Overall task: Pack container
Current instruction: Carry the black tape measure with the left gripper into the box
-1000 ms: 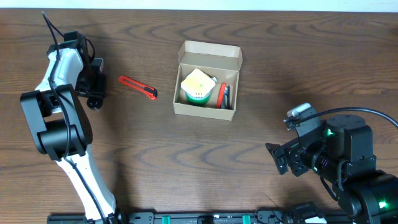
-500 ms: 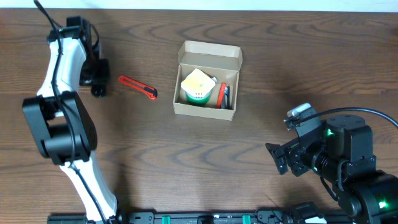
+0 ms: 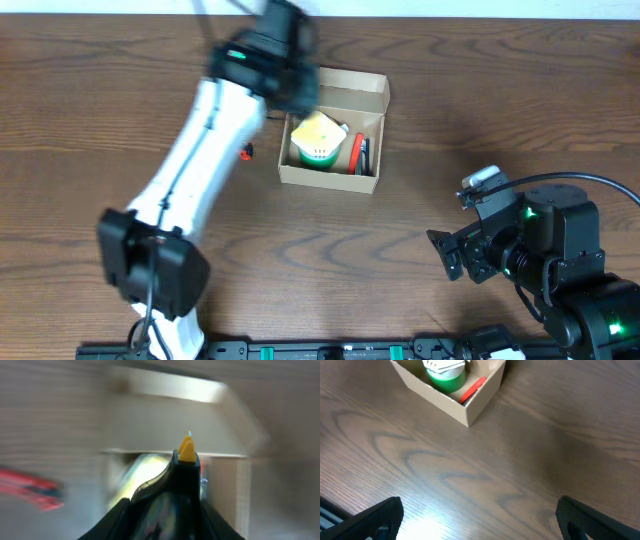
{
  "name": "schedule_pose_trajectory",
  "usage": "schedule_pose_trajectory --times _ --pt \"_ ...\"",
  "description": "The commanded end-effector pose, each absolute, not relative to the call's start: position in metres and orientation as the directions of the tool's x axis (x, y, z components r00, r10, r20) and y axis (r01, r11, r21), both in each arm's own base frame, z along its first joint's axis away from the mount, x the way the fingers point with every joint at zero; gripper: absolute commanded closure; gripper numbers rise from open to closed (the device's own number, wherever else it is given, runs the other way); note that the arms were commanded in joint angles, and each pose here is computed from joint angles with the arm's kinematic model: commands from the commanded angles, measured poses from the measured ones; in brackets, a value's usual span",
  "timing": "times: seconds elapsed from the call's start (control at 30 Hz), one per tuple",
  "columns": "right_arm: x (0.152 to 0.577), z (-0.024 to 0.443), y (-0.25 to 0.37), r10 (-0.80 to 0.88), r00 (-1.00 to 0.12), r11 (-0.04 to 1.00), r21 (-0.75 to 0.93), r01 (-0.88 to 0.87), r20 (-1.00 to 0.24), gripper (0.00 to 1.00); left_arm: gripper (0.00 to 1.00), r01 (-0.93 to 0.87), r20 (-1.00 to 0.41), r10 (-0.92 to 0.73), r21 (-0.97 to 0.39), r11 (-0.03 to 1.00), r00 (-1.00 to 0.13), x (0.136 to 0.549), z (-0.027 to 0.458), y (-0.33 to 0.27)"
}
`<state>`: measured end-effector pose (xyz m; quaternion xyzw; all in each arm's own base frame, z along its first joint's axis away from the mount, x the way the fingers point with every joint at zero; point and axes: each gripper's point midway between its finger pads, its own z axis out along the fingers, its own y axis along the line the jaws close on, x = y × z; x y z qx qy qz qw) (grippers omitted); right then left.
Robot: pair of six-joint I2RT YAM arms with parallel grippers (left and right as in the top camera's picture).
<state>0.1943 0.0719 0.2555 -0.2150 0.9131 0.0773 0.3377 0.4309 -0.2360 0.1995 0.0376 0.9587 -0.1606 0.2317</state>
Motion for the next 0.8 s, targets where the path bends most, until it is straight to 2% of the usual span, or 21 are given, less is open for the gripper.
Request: schedule_pose_trajectory --times 0.0,0.23,0.4,0.67,0.7,0.77 --pt "0.195 0.255 0.071 -0.347 -0.677 0.894 -0.009 -0.449 -0.649 0.01 0.94 0.14 -0.417 -0.014 -0.335 0.932 -0.909 0.42 0.18 -0.279" --pt "0.194 0.255 0.071 -0.347 -0.677 0.894 -0.009 -0.449 -0.649 0.01 0.94 0.212 -0.371 0.074 -0.348 0.913 -0.926 0.405 0.141 -0.327" --pt "0.194 0.255 0.071 -0.347 -0.677 0.893 -0.009 -0.449 -0.649 0.01 0.94 0.22 -0.311 0.105 -0.365 0.904 -0.945 0.398 0.118 -0.335" --pt "0.195 0.255 0.071 -0.347 -0.677 0.894 -0.009 -0.449 -0.649 0.01 0.94 0.199 -0.288 0.093 -0.367 0.909 -0.953 0.396 0.111 -0.336" --pt "0.195 0.255 0.071 -0.347 -0.677 0.894 -0.009 -0.449 -0.649 0.01 0.94 0.197 -0.288 0.091 -0.365 0.91 -0.953 0.396 0.111 -0.335" --pt "0.194 0.255 0.071 -0.347 -0.677 0.893 -0.009 -0.449 -0.649 0.01 0.85 0.188 -0.288 0.082 -0.363 0.913 -0.954 0.397 0.111 -0.335"
